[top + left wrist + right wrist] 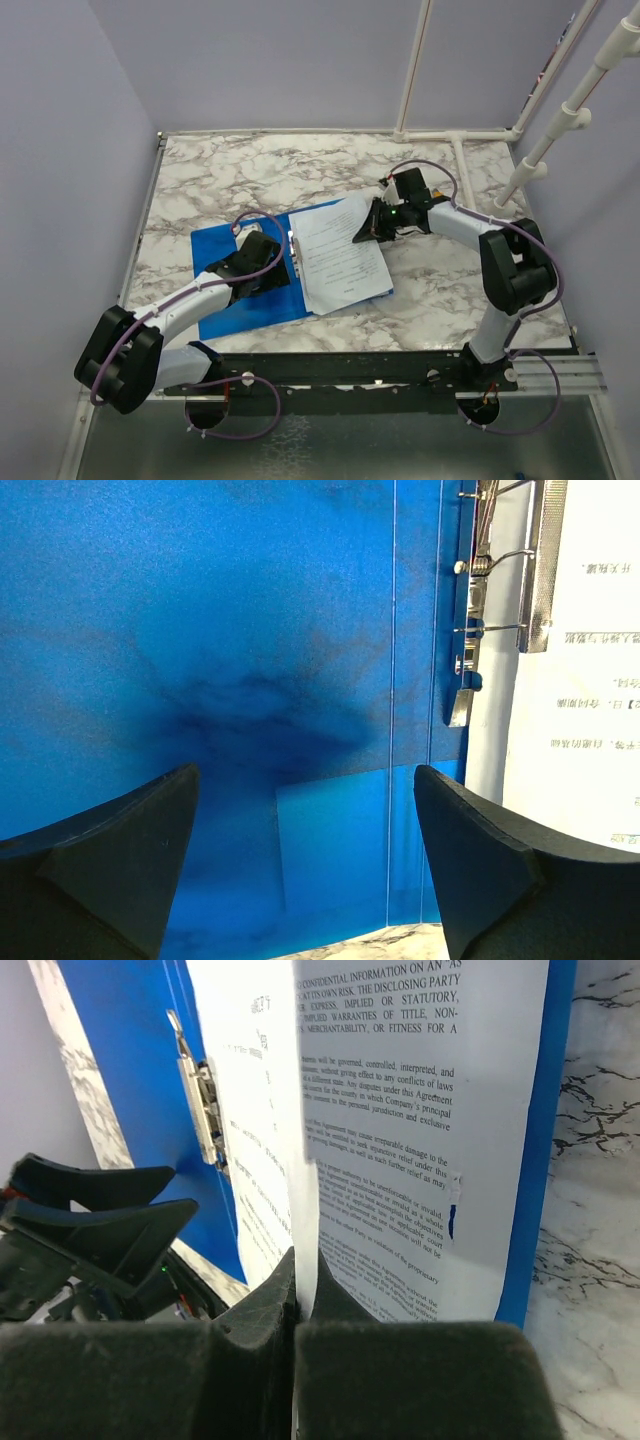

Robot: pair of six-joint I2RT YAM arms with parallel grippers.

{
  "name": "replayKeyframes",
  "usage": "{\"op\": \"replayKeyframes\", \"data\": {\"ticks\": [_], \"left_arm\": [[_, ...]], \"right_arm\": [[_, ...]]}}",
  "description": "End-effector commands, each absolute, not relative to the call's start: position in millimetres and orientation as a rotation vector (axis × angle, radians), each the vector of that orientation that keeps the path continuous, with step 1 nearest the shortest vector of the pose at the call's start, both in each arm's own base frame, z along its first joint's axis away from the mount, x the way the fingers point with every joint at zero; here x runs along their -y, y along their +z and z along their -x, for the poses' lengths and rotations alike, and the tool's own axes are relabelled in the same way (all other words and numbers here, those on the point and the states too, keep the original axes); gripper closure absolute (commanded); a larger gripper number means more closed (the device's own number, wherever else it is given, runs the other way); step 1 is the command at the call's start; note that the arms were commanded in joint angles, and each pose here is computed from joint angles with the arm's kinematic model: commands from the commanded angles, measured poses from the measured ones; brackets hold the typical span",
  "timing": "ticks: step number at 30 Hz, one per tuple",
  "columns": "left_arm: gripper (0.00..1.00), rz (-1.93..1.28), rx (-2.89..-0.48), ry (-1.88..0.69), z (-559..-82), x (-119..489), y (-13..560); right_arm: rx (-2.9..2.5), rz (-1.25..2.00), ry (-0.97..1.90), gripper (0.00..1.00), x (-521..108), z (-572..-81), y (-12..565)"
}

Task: Put the files into the folder

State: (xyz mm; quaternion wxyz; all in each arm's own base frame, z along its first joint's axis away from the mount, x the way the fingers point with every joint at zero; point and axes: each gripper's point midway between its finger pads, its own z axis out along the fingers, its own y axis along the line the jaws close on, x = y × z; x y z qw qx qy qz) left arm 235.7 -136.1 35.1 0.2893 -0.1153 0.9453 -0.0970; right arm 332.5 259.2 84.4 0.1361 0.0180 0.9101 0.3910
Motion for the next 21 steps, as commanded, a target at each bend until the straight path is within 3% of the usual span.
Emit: {"op": "replayKeyframes", "data": {"ticks": [1, 21], "left_arm": [[0.12, 0.292, -2.523, -0.234, -236.3, 132.9, 31.5], [0.13, 0.288, -2.519, -0.239, -236.7, 133.5, 32.0]], "right_arm": [[-2.615, 0.043, 1.166, 1.00, -264.0, -337.4, 78.8], [-2.591, -0.022, 1.190, 1.00, -274.7, -359.3, 67.0]]}}
